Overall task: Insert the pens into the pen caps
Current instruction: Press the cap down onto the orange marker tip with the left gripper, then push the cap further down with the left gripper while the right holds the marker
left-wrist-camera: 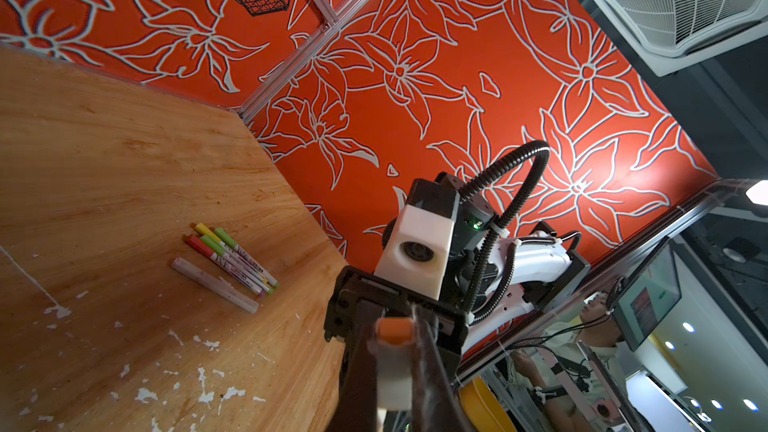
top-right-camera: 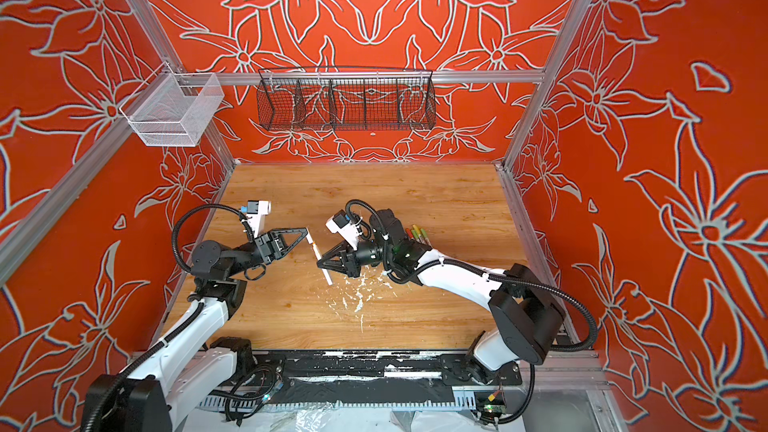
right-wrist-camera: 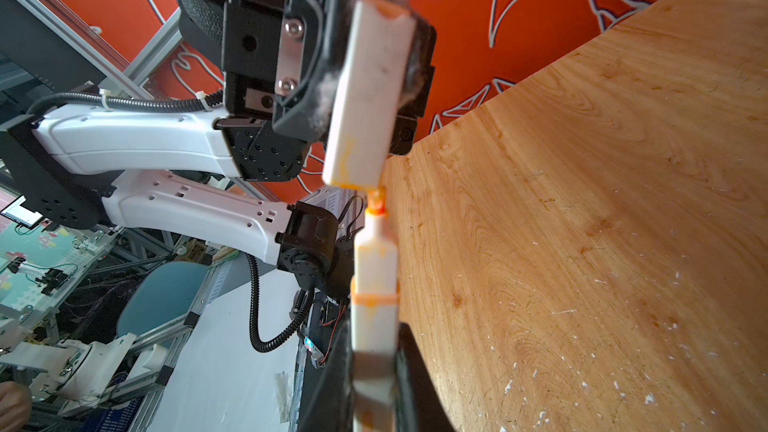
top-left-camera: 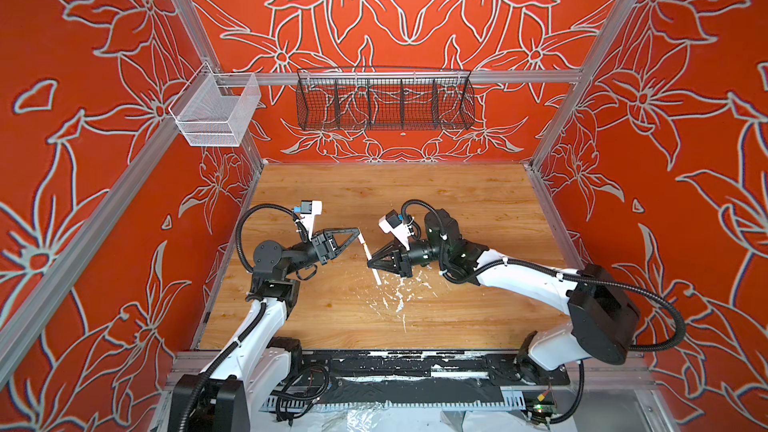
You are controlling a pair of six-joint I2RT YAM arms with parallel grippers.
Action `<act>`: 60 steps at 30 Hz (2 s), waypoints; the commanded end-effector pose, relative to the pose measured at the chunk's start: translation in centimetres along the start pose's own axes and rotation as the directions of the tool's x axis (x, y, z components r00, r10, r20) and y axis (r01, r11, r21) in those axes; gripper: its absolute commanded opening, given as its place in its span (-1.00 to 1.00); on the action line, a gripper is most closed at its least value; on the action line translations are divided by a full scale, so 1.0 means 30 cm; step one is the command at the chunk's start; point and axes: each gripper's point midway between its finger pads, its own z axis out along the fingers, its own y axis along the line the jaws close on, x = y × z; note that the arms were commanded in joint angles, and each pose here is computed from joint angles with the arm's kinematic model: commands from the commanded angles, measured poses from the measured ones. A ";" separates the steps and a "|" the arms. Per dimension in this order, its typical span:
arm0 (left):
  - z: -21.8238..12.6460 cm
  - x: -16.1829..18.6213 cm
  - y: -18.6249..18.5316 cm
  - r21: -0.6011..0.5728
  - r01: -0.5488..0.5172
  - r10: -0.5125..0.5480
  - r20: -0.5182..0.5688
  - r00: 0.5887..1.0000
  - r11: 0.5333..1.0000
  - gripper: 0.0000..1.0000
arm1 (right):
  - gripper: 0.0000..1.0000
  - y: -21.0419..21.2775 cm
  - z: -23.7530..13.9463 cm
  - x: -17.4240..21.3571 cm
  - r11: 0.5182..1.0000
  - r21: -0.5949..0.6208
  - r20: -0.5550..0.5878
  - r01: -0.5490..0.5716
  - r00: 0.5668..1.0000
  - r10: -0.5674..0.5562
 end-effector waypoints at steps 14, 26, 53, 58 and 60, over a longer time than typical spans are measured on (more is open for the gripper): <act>0.012 0.045 0.028 -0.061 -0.044 0.041 -0.045 0.998 0.997 -1.00 | -1.00 0.057 -0.015 -0.077 0.997 -0.026 0.039 0.073 0.997 -0.072; 0.004 0.044 0.061 -0.116 -0.045 0.042 -0.027 0.999 0.992 -1.00 | -1.00 0.076 -0.024 -0.078 0.996 -0.042 0.037 0.080 0.996 -0.079; 0.019 0.046 0.007 -0.059 -0.011 0.006 -0.082 0.997 0.998 -1.00 | -1.00 0.060 -0.004 -0.084 0.994 -0.051 0.033 0.100 0.995 -0.098; 0.009 0.079 -0.011 -0.072 -0.003 -0.007 -0.131 0.991 0.997 -1.00 | -1.00 0.062 0.004 -0.110 0.992 -0.060 0.043 0.113 0.993 -0.111; 0.010 0.092 -0.025 -0.079 -0.027 0.016 -0.138 0.990 0.996 -1.00 | -1.00 0.064 0.003 -0.124 0.991 -0.057 0.052 0.120 0.992 -0.117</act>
